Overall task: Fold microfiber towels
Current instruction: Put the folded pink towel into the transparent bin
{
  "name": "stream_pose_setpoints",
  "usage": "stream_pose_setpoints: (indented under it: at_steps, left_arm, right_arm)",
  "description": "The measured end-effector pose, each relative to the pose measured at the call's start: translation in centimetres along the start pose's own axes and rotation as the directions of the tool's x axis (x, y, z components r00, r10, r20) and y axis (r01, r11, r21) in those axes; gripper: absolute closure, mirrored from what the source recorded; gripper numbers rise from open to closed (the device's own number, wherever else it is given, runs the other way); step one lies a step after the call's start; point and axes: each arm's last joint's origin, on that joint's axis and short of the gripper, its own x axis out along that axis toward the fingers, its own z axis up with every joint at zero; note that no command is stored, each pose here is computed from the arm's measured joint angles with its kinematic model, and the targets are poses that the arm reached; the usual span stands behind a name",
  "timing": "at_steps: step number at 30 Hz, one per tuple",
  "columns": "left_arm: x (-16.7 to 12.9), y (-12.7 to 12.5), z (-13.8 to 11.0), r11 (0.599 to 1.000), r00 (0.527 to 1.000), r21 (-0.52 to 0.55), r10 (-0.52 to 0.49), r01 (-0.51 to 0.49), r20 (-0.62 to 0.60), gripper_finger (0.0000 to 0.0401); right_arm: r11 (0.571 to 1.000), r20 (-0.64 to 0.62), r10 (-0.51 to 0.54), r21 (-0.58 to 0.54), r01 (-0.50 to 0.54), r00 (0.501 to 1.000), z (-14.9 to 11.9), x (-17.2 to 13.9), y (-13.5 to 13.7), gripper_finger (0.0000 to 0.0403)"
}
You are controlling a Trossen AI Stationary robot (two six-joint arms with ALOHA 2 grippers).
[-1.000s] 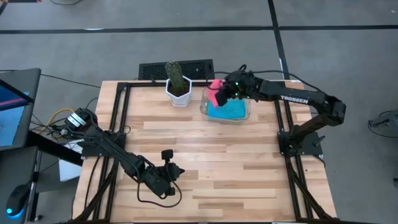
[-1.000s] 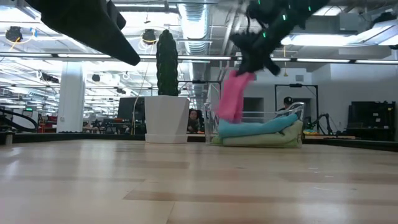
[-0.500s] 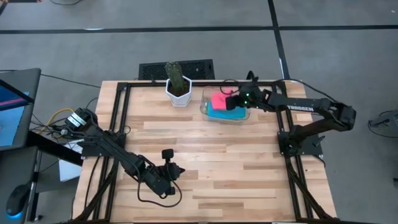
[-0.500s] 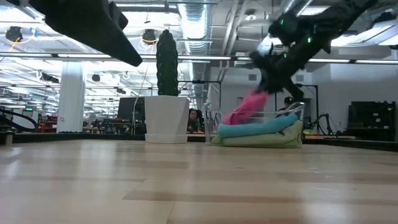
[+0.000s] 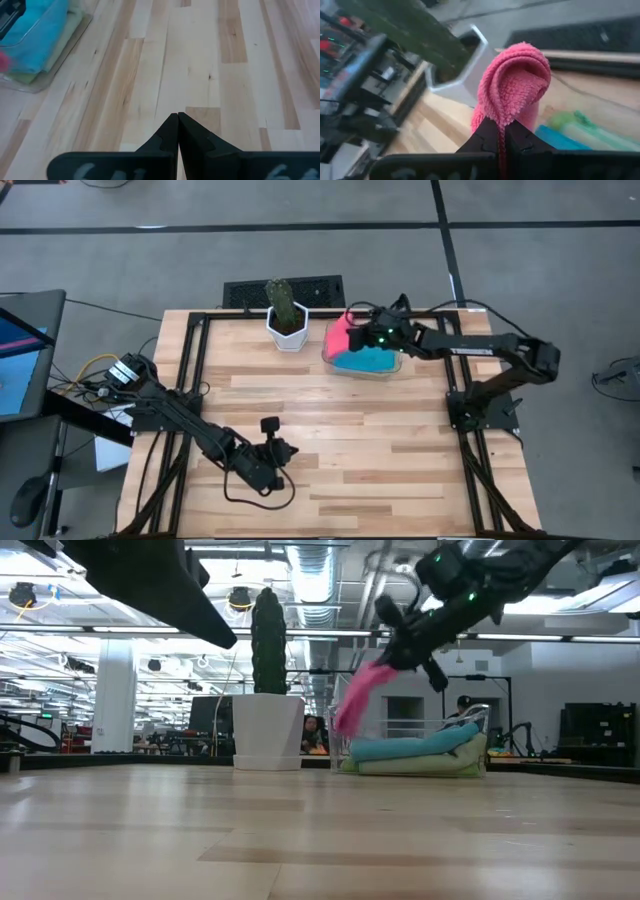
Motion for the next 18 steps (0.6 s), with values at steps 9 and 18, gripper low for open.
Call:
stream_pose_setpoints:
  at_steps: [9, 18]
  left_arm:
    - [0.0, 0.0, 0.0, 1.000, 1.000, 0.002, 0.002, -0.002, -0.002, 0.0399]
    - [0.0, 0.0, 0.0, 1.000, 1.000, -0.003, 0.001, -0.001, 0.003, 0.0399]
  right_arm:
    - [0.989, -0.044, -0.146, -0.043, 0.144, 0.988, -1.4, -1.3, 0.2, 0.0382]
    - [0.948, -0.180, -0.319, -0.059, 0.314, 0.930, -3.9, -2.4, -2.3, 0.0382]
